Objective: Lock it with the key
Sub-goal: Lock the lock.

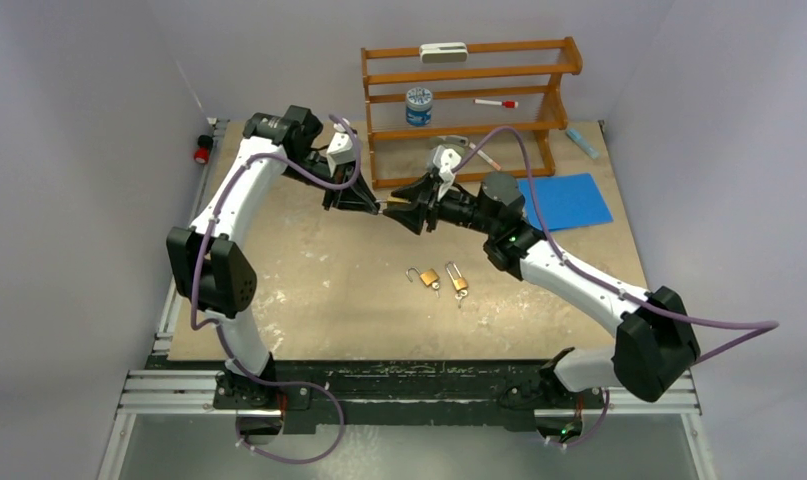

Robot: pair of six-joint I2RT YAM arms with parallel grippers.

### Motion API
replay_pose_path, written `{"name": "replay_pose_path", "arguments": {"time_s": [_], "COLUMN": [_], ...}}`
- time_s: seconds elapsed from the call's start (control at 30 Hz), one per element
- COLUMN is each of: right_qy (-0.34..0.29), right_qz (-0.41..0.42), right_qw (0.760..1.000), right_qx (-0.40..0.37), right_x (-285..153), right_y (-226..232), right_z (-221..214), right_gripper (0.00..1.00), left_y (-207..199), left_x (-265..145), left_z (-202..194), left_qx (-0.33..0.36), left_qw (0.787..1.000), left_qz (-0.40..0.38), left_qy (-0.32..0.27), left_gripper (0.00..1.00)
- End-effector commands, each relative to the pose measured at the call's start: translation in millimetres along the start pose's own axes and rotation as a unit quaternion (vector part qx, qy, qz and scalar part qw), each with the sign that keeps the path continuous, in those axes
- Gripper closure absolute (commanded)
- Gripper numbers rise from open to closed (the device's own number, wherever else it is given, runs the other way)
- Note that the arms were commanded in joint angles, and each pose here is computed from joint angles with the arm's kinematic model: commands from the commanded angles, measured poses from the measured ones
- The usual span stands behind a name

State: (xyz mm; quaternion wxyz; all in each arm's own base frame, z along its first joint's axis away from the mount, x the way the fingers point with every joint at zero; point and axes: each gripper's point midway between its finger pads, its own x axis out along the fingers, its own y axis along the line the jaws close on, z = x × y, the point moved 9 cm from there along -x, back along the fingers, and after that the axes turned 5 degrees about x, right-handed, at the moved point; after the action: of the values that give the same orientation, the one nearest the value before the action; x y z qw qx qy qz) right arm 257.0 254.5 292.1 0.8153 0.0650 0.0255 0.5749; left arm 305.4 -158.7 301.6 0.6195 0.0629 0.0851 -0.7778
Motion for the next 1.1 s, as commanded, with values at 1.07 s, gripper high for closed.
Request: {"name": "replay_pose_path", "arguments": {"time_s": [1.07], "right_qy": [0.01], "right_qz": [0.056], "right_qw": [0.997], "right_qx": [-0.046], "right_x": [-42], "right_y": [-21], "right_z": [9], "right_gripper": [0.57], "left_y": [-15], "left_x": [-2], "left_z": [14], "left_qx": [0.03], "left_qw": [0.999], "left_qz": [0.0], "left_qy": [-0.015], "left_gripper": [1.0]}}
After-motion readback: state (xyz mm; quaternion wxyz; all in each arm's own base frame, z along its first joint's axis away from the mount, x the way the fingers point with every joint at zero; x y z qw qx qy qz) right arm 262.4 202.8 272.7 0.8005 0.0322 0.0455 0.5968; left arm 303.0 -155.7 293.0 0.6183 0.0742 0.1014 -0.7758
